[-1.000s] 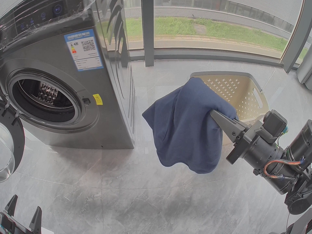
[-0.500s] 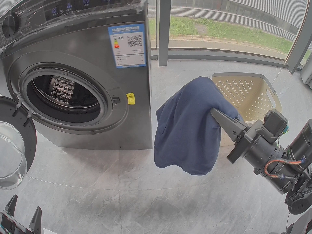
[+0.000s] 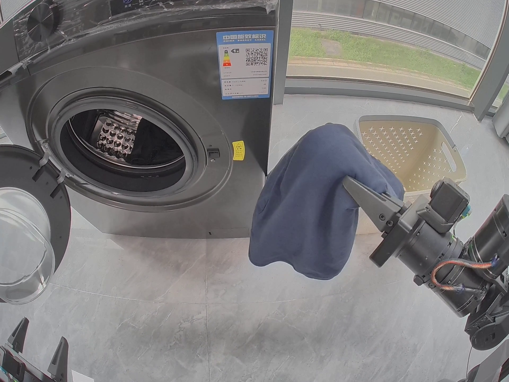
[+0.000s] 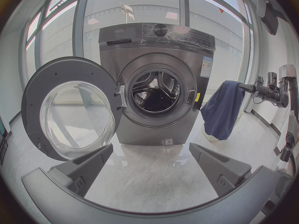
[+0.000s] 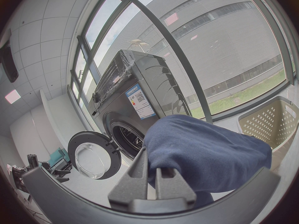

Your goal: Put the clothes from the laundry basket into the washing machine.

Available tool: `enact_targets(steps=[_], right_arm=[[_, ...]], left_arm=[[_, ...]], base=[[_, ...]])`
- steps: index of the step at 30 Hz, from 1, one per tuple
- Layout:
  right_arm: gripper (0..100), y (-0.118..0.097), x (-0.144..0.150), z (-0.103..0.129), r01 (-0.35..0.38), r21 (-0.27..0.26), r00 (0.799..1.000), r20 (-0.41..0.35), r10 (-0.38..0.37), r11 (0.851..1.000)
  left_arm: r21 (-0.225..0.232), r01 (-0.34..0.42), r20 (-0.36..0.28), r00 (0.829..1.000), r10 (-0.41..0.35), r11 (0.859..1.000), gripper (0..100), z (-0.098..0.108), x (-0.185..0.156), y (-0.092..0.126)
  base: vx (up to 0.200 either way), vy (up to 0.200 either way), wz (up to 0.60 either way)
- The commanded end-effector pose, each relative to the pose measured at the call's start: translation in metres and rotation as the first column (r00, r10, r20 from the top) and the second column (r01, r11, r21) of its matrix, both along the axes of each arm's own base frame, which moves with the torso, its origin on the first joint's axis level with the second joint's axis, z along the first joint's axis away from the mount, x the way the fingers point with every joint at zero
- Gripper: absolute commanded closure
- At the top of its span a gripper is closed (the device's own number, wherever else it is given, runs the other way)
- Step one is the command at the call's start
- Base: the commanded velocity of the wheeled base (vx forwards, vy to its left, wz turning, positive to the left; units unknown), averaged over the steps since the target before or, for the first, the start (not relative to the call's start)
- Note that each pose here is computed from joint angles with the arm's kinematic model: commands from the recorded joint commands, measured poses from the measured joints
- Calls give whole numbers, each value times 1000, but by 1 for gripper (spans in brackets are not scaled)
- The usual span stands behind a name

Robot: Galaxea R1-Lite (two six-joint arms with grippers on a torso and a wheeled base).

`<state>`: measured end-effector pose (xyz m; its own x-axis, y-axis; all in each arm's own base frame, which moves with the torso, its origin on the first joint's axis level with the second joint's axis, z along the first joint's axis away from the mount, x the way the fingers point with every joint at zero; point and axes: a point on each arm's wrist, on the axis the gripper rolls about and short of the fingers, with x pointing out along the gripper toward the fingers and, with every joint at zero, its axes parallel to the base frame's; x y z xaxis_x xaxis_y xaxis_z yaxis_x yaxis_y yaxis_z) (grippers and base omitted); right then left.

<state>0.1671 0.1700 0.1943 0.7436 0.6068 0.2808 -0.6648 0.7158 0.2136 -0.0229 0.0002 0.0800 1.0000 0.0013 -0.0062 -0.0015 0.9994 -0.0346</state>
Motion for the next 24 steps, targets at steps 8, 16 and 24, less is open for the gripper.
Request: enact_targets(steps=[8, 16, 24], right_arm=[[100, 0, -1, 0, -2, -2, 1000, 0, 2, 1000], [100, 0, -1, -1, -2, -3, 1000, -1, 2, 1000], [100, 0, -1, -1, 1, -4, 1000, -2, -1, 1000]], left_arm=[[-1, 0, -6, 1000, 0, 1000, 0, -4, 0, 0], [1, 0, -6, 1000, 0, 1000, 0, -4, 0, 0], [3, 0, -8, 1000, 0, 1000, 0, -5, 1, 0]], base=[[-200, 0, 0], [-25, 0, 0], [0, 75, 0]])
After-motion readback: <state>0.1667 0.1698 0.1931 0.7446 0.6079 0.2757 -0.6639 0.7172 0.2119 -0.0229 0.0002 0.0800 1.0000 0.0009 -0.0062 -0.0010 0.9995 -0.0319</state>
